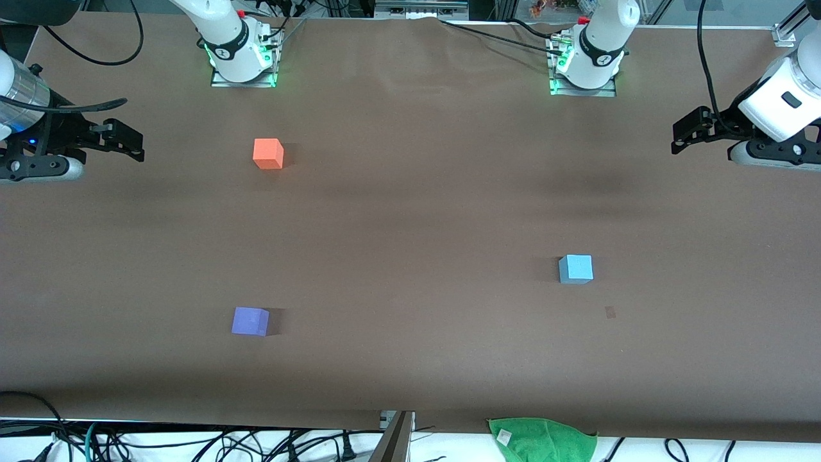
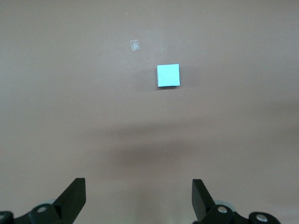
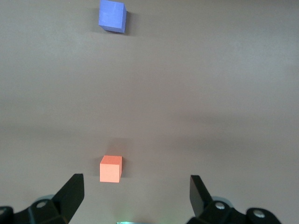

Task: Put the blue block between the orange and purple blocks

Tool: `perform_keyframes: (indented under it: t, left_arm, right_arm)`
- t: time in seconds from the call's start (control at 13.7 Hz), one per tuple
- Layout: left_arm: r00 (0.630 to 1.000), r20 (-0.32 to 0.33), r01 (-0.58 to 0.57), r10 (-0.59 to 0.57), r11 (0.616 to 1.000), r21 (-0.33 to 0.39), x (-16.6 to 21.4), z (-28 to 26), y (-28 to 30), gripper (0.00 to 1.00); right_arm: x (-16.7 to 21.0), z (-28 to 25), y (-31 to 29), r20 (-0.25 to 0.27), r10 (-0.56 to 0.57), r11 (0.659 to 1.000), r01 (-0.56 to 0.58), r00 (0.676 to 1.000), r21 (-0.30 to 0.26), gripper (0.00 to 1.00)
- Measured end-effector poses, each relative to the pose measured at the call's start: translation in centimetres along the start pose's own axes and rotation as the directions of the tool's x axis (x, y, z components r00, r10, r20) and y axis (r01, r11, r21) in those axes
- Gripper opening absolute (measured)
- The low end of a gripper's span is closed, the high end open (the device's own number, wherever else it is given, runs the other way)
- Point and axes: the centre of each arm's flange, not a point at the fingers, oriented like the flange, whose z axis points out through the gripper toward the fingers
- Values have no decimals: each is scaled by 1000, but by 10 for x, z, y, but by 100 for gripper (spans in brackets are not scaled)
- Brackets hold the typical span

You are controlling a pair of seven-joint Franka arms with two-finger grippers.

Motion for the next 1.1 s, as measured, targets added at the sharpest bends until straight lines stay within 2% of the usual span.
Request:
perform_keyframes:
  t: [0.66, 1.1]
  left_arm:
    - [1000, -3, 0, 0, 1000, 20, 0, -3, -2, 100]
    - [1000, 25, 0, -1, 1000, 20, -4, -1, -2, 100]
  right_arm:
    - [0, 0, 1, 0, 1, 1000, -1, 1000, 0, 100]
    - [0, 0, 2, 0, 3, 1000, -3, 1000, 0, 100]
